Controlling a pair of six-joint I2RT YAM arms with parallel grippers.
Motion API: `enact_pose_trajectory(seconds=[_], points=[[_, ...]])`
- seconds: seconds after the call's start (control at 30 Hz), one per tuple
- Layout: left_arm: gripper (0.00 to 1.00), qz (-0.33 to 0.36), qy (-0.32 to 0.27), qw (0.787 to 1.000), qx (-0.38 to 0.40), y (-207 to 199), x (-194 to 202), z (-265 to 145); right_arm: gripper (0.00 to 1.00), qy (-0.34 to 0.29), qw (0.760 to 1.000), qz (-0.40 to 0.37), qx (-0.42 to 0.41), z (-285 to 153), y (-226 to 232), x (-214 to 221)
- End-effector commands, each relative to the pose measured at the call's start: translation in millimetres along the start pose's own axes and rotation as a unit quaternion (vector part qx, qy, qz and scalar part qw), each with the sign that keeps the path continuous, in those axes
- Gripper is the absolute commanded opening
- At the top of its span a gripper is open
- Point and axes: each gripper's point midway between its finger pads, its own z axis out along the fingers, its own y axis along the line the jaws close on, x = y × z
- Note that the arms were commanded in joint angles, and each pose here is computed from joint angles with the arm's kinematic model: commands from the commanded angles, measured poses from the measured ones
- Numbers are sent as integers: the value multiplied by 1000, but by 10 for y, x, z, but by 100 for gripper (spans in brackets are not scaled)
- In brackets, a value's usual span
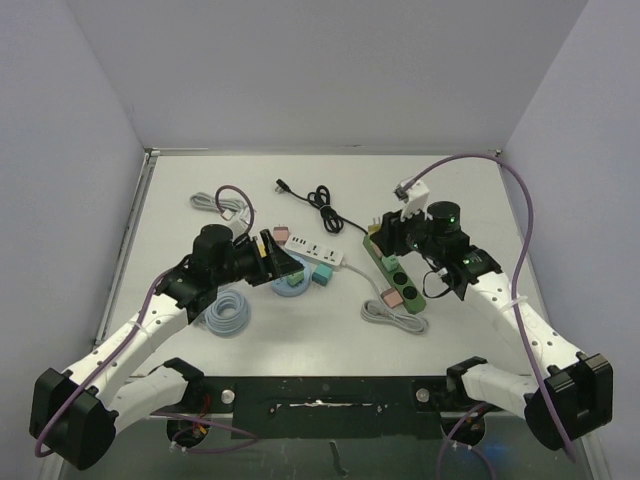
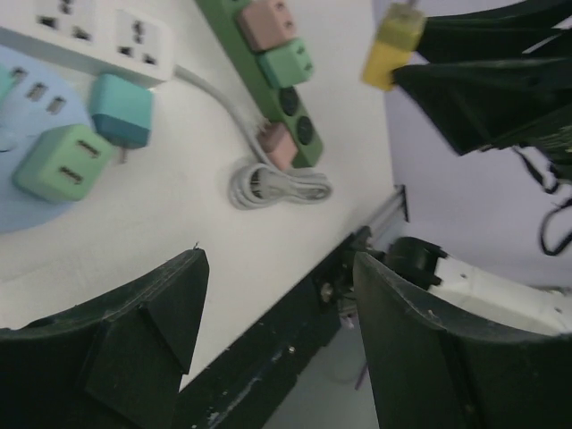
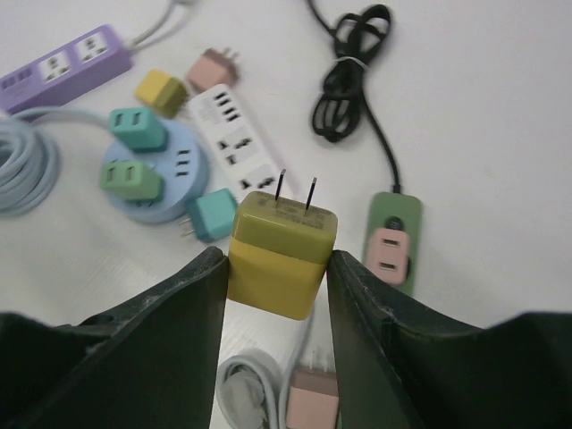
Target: Insert the plug
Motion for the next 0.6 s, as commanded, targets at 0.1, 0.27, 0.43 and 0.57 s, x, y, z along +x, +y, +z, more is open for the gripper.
enact_pose_trajectory(seconds=[0.1, 0.27, 0.43, 0.57], points=[[64, -22, 8, 984, 176, -742, -76, -147, 42, -78, 969, -164, -166, 17, 853, -305], [64, -36, 17, 985, 170, -635, -30, -52, 42, -45, 950, -217, -218, 127, 1185, -176], [64, -30, 56, 984, 165, -505, 133, 38, 42, -29, 941, -234, -241, 218, 1359, -156], [61, -23, 76, 987, 140, -346, 226, 115, 42, -38, 935, -234, -262, 241, 1463, -201]])
